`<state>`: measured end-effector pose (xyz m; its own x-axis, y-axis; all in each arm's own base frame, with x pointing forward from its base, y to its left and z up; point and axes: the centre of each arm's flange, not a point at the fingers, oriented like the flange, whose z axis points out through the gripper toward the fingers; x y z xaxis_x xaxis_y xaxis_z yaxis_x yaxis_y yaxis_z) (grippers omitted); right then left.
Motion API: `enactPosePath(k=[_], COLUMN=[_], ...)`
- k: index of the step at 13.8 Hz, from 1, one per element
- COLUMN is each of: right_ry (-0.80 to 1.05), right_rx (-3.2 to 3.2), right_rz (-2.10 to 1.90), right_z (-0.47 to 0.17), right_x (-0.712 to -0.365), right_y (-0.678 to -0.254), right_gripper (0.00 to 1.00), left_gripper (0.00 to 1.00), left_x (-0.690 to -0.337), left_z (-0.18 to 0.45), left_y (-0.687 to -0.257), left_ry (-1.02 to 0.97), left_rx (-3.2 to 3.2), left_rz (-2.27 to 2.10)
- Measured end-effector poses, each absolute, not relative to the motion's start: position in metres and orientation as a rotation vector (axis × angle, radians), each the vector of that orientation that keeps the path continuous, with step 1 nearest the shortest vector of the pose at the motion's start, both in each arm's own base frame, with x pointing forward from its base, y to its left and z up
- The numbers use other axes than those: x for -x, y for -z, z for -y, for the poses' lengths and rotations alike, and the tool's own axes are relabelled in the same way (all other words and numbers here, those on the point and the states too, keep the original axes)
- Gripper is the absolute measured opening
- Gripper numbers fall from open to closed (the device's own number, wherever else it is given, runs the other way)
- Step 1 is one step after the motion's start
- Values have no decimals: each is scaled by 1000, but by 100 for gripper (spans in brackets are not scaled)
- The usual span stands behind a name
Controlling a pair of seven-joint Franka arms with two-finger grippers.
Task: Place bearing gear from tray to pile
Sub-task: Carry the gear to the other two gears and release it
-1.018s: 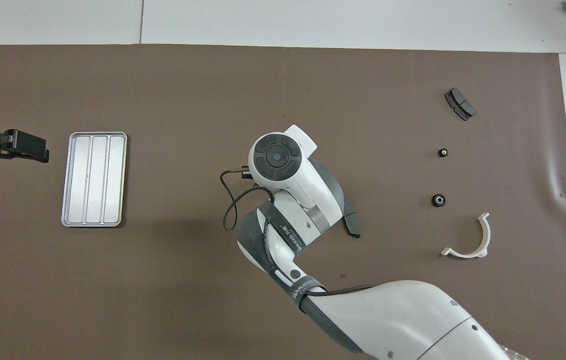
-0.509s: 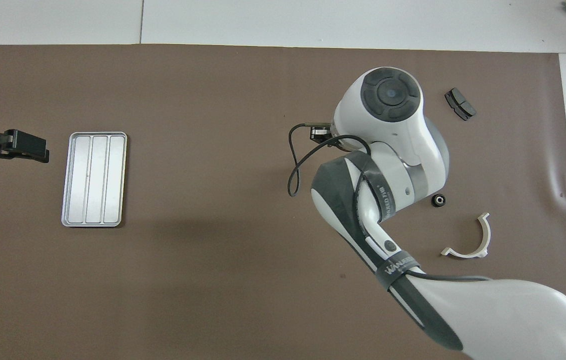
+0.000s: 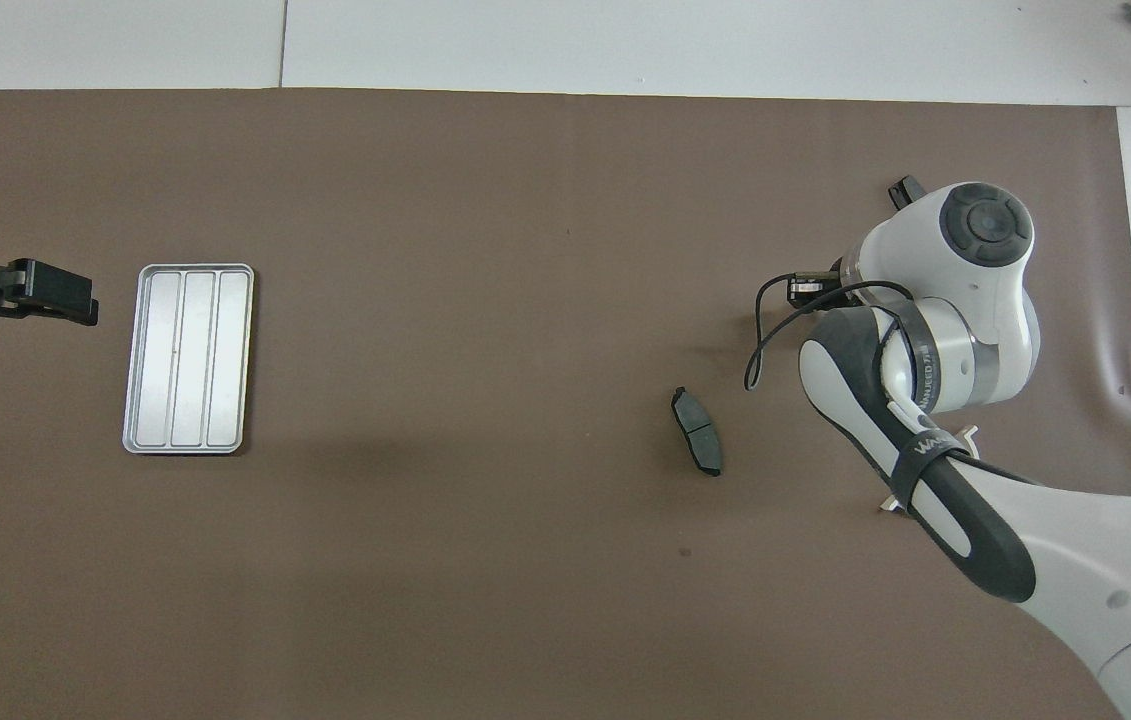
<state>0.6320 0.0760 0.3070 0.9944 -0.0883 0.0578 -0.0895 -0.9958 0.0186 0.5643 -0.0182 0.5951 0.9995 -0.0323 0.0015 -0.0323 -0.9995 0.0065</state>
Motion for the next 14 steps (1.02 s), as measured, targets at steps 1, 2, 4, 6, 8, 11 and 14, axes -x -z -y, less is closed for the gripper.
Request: enactPosePath(k=[1, 2, 4, 6, 8, 11, 14], right_ry=[-88, -88, -93, -110, -150, -253, -279], right_rx=[-3116, -3116, -3116, -3118, -3122, -3125, -3121], right_rz=[140, 141, 142, 142, 139, 147, 174], right_z=[-76, -75, -75, -75, -77, -75, -65], right_x=[-631, -631, -632, -632, -634, -639, -640], right_y=[-307, -307, -308, -314, -329, -371, -423], right_gripper=[33, 40, 61, 81, 100, 100, 100], left_gripper=[100, 100, 100, 100, 100, 100, 100], left_x=[-564, -564, -564, -564, -564, -564, -564], left_z=[18, 18, 18, 18, 18, 18, 18], left_y=[-595, -595, -595, -595, -595, -595, -595], left_ry=[-2, -2, -2, -2, -2, -2, -2], left_rx=[-3135, -3135, -3135, -3135, -3135, -3135, -3135], left_rz=[51, 51, 51, 51, 51, 51, 51])
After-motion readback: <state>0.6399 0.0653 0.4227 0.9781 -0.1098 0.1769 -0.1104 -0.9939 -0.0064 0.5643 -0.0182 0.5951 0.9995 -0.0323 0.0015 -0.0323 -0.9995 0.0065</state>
